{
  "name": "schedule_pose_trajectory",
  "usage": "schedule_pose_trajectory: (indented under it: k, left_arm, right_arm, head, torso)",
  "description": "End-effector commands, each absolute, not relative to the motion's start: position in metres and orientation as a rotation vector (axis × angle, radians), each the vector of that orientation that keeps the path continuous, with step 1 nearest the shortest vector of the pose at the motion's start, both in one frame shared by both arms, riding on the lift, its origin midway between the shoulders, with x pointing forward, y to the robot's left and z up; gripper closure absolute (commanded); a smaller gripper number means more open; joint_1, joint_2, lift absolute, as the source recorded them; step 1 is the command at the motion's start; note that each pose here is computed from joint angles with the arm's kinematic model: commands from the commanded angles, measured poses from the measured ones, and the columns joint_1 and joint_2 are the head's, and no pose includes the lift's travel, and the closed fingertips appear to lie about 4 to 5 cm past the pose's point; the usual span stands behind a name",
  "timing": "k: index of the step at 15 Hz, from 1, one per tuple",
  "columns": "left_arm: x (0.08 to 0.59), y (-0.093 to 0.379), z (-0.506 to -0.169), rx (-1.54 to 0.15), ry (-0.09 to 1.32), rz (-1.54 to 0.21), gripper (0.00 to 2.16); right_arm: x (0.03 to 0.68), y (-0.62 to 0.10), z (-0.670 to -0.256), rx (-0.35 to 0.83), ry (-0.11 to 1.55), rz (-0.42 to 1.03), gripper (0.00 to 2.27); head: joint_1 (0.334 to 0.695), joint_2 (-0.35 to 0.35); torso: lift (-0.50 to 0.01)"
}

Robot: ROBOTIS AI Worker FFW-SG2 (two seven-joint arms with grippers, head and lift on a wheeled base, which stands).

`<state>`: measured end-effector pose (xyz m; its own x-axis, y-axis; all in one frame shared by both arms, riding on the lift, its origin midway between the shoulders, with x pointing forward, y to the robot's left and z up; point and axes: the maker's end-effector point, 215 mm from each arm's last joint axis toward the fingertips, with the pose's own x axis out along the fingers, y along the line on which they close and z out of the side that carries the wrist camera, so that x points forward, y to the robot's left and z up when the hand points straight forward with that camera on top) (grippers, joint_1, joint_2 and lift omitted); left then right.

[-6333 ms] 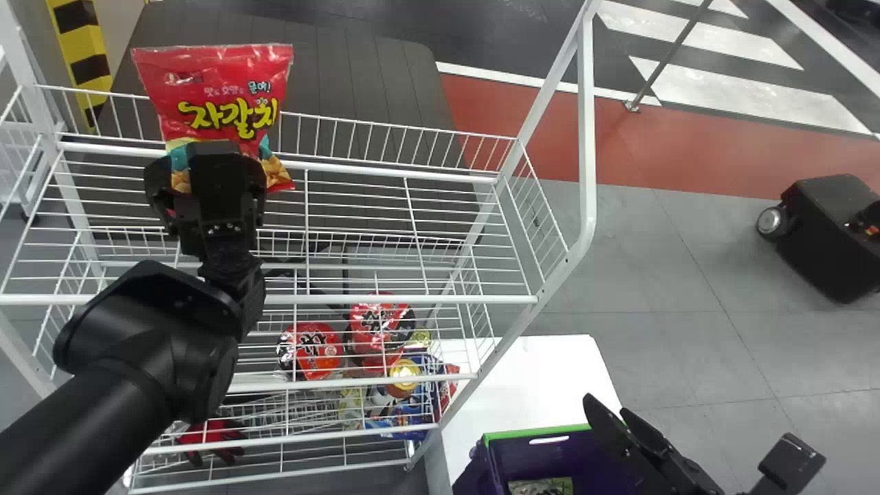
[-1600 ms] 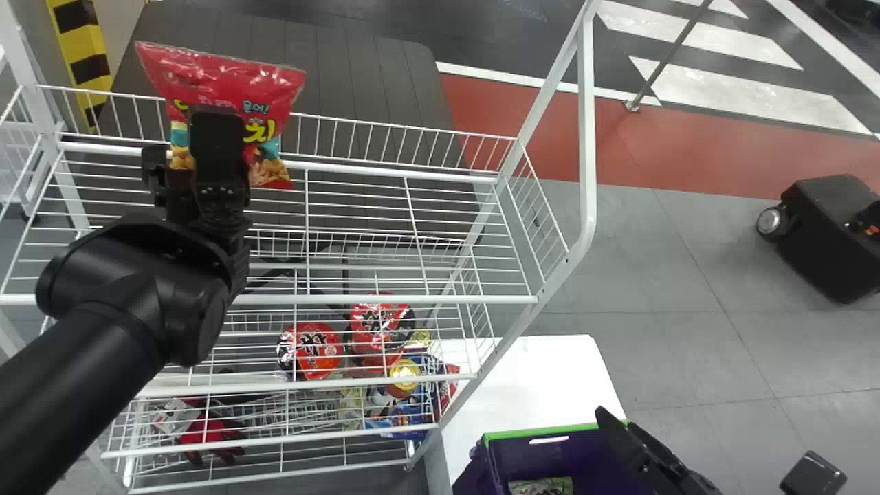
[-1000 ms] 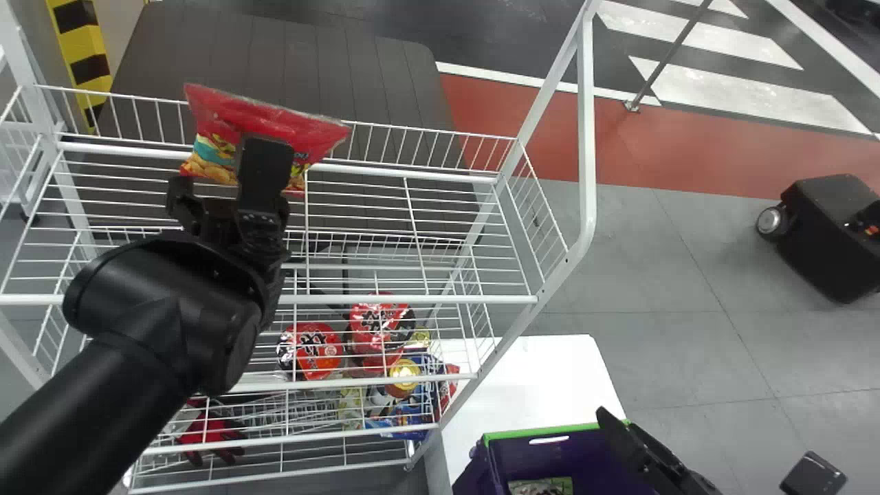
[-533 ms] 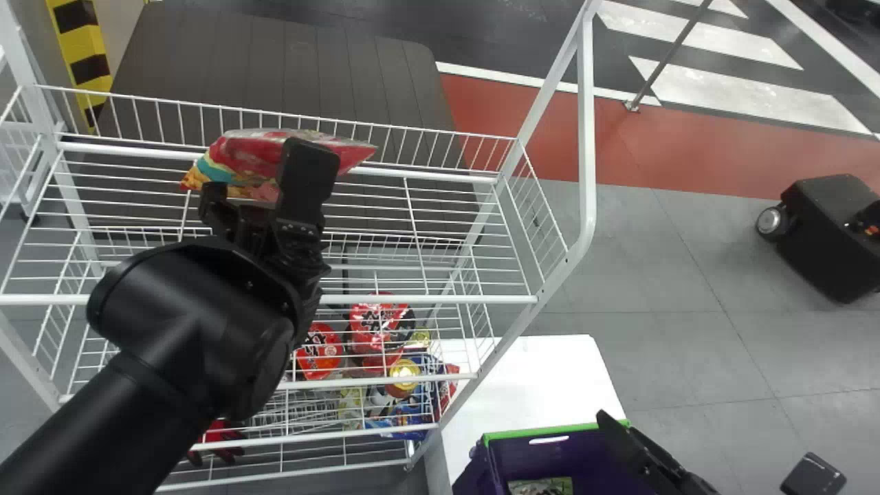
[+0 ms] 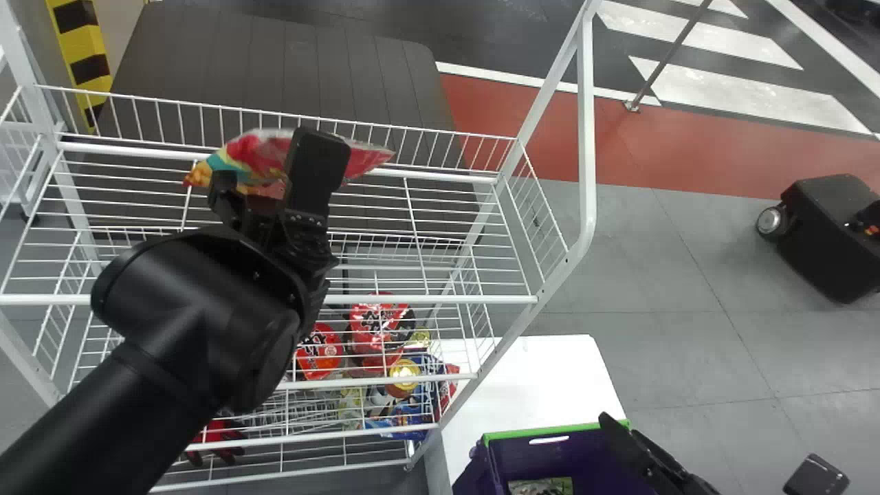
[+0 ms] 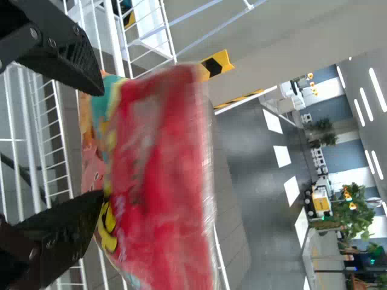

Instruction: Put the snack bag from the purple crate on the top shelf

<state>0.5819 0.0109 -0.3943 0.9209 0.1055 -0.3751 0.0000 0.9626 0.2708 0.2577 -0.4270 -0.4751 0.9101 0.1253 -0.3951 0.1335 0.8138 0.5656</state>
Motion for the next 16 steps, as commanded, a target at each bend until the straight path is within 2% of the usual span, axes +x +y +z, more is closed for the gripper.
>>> schedule_pose_trajectory:
  k: [1, 2, 3, 4, 6, 7, 8, 12, 16]
  left_arm:
    - [0.587, 0.013, -0.39, 0.255, 0.382, 0.064, 0.73]
    - [0.59, 0.016, -0.391, 0.25, 0.374, 0.074, 1.03]
    - [0.593, 0.019, -0.391, 0.247, 0.366, 0.085, 1.23]
    - [0.596, 0.02, -0.39, 0.234, 0.351, 0.093, 1.25]
    - [0.596, 0.019, -0.392, 0.238, 0.345, 0.092, 0.95]
    - [0.594, 0.014, -0.393, 0.243, 0.343, 0.081, 0.61]
    - [0.592, 0.009, -0.394, 0.248, 0.342, 0.068, 0.38]
    - [0.595, 0.001, -0.389, 0.251, 0.333, 0.043, 0.23]
    - [0.611, 0.012, -0.402, 0.27, 0.369, 0.056, 0.22]
  right_arm:
    - [0.257, -0.427, -0.476, 0.626, 0.436, -0.005, 0.09]
    - [0.258, -0.426, -0.476, 0.628, 0.435, -0.005, 0.09]
    - [0.258, -0.426, -0.476, 0.628, 0.435, -0.005, 0.09]
    - [0.258, -0.426, -0.476, 0.629, 0.435, -0.004, 0.09]
    - [0.259, -0.425, -0.476, 0.628, 0.435, -0.002, 0.09]
    - [0.259, -0.425, -0.476, 0.628, 0.435, -0.002, 0.09]
    - [0.259, -0.425, -0.476, 0.628, 0.435, -0.002, 0.09]
    - [0.257, -0.426, -0.477, 0.631, 0.441, -0.005, 0.09]
    - [0.256, -0.425, -0.478, 0.634, 0.442, -0.005, 0.09]
  head:
    - [0.695, -0.35]
    - [0.695, -0.35]
    - [0.695, -0.35]
    - [0.695, -0.35]
    - [0.695, -0.35]
    - [0.695, -0.35]
    - [0.695, -0.35]
    - [0.695, -0.35]
    - [0.695, -0.35]
  torso:
    - [0.0]
    - [0.0]
    - [0.0]
    - [0.0]
    - [0.0]
    - [0.0]
    - [0.0]
    - [0.0]
    - [0.0]
